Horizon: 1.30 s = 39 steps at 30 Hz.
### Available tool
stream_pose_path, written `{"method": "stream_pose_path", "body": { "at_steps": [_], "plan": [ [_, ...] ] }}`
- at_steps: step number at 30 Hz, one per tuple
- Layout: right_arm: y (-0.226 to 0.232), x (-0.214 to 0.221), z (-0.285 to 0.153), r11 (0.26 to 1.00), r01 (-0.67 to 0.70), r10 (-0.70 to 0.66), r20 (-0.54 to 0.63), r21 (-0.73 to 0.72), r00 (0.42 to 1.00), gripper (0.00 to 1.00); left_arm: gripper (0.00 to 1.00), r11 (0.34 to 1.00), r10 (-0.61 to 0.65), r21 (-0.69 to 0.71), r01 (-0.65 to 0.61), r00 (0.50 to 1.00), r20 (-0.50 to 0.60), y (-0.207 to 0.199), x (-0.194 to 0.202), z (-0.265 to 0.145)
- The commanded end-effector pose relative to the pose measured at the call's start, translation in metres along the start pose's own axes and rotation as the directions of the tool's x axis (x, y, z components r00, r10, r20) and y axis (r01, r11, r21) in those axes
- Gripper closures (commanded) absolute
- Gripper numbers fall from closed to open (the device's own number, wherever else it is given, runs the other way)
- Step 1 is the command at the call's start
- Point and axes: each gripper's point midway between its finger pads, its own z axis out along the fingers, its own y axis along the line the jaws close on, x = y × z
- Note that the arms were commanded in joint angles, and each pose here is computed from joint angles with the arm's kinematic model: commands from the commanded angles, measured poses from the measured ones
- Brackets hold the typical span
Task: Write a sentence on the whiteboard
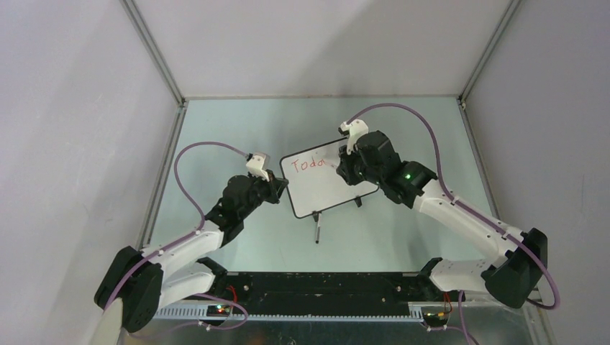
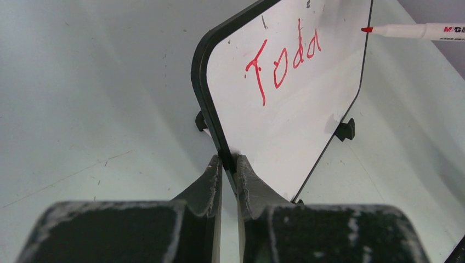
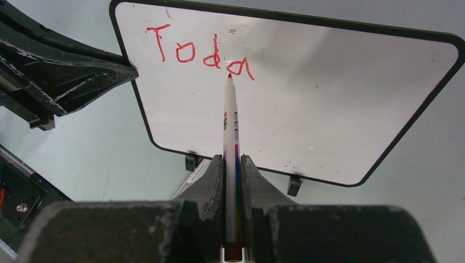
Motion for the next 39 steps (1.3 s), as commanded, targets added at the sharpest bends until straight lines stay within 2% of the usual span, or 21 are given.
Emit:
{"method": "stream_pose_path", "body": {
  "at_steps": [1,13,22,39],
  "plan": [
    [-0.009,-0.016,-0.009,1.000,0.006,-0.008,0.083,0.022,0.997,1.00,1.00,0.998,0.053,-0.020,-0.052,0.997,0.050,0.002,-0.015,0.000],
    [-0.012,-0.011,-0.005,1.000,-0.018,0.016,0.120,0.020,0.993,1.00,0.99,0.998,0.046,-0.034,-0.045,0.999,0.016,0.004,-0.009,-0.002],
    [0.001,-0.006,0.006,1.000,-0.003,0.005,0.100,-0.027,0.995,1.00,0.99,0.996,0.058,-0.069,-0.056,0.998,0.027,0.011,-0.012,-0.005],
    [-0.017,-0.009,0.000,0.999,-0.018,0.012,0.116,0.048,0.993,1.00,0.98,0.995,0.025,-0.099,-0.027,0.999,-0.023,0.016,0.004,-0.008]
  ]
}}
